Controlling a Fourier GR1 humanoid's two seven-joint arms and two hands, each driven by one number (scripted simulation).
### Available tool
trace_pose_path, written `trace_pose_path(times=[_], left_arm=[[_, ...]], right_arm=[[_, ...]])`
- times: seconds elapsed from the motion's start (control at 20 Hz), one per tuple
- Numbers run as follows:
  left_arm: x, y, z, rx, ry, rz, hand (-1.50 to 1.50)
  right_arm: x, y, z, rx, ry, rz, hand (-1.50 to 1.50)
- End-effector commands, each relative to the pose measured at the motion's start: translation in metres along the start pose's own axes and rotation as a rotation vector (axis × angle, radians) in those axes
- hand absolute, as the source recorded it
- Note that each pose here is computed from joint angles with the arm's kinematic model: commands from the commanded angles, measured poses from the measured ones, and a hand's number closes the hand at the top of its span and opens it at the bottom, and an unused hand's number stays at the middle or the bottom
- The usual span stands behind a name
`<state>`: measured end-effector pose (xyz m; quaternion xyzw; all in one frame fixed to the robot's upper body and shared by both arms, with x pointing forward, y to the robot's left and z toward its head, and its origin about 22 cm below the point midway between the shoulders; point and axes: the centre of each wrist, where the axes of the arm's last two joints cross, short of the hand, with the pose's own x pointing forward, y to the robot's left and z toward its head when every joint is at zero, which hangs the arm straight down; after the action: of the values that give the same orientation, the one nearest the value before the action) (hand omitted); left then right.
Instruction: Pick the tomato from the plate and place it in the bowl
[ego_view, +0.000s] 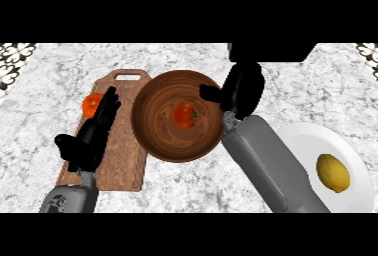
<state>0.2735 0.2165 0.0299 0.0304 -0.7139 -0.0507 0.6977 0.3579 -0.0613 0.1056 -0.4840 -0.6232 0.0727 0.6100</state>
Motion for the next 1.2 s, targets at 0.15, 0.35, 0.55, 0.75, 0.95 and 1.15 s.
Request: trace_pose_path(times=[0.15,0.35,0.55,0.75,0.95,1.15], left_arm=[[-0.014,-0.012,0.010,0.001,0.014,0.009,0.00],[-0.003,-0.004,0.010,0.007,0.019,0.006,0.00],[-0.014,0.005,0.014,0.014,0.006,0.018,0.00],[0.005,0.020,0.005,-0.002,-0.009,0.009,0.00],[-0.003,0.001,-0.002,0.007,0.007,0.002,0.00],[0.015,0.001,-0.003,-0.008,-0.009,-0.011,0.00]], right_arm=[[0.020,-0.034,-0.003,-0.192,0.082,-0.230,-1.50],[0.001,-0.053,0.019,-0.168,0.133,-0.327,-1.50],[-0.012,-0.075,0.036,-0.159,0.144,-0.426,-1.50],[-0.021,-0.091,0.068,-0.125,0.134,-0.452,-1.50],[-0.035,-0.106,0.110,-0.083,0.109,-0.506,-1.50],[-0.046,-0.101,0.126,-0.065,0.103,-0.475,-1.50]])
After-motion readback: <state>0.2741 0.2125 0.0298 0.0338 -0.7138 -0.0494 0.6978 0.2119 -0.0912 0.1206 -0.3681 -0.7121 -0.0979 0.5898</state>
